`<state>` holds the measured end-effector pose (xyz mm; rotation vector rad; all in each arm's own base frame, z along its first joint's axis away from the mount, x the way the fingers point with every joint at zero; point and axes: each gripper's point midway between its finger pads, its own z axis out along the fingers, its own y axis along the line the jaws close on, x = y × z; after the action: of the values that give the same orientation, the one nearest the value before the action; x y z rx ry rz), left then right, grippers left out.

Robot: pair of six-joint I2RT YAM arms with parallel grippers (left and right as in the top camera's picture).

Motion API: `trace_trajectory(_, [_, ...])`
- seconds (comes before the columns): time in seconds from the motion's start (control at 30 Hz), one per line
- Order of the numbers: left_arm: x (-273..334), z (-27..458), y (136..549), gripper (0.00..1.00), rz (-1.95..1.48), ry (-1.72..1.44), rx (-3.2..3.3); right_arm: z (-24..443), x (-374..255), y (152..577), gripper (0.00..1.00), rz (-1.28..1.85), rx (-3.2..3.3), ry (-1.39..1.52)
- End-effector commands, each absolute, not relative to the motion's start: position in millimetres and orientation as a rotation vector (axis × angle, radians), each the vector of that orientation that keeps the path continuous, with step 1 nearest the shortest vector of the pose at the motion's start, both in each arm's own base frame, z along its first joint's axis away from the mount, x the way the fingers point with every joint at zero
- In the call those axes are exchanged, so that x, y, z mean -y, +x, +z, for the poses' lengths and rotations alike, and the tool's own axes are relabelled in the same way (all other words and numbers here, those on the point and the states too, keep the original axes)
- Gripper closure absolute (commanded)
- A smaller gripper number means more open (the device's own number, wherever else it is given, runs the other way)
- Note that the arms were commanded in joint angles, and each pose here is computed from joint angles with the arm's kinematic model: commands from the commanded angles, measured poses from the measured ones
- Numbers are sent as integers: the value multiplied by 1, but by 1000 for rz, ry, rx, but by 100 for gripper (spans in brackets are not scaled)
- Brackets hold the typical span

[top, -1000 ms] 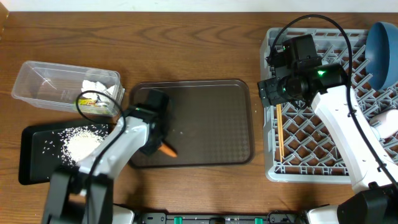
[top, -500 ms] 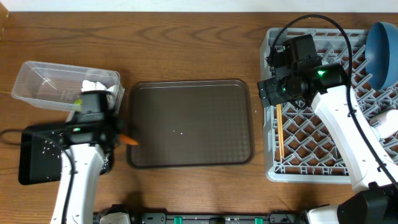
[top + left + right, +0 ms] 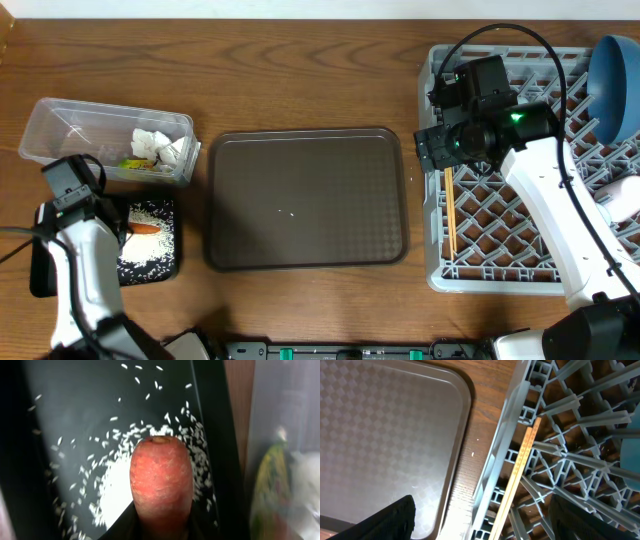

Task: Sort waste into correct bins and load items into the dishwasher rack
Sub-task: 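Carry the carrot left over the black tray with rice, then lower the carrot onto the rice and open the left gripper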

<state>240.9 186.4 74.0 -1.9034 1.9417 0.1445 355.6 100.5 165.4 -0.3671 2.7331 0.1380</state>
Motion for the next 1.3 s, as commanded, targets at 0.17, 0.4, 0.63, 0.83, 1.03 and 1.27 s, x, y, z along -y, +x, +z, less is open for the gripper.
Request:
trace_trajectory(0.17, [-200,35,231,89,222,-1960,-2018,164,-101,356,14,131,-2732,-386])
trace_trajectory(0.4, [-203,29,231,75,237,-1937,-2061,164,-101,356,14,131,-2732,-386])
trace_trajectory(0.63, [-203,29,231,62,237,-1931,-2067,164,-101,355,14,131,-2736,-386])
trace_trajectory(0.83, [-203,44,234,54,217,-1889,-2065,164,-101,354,14,130,-2739,-386])
trace_trajectory(1.03, [-197,85,233,53,187,-1784,-2095,164,-101,354,14,130,-2738,-387])
trace_trajectory(1.27, [-162,94,179,60,231,-1920,-2201,164,-101,354,14,130,-2740,-386])
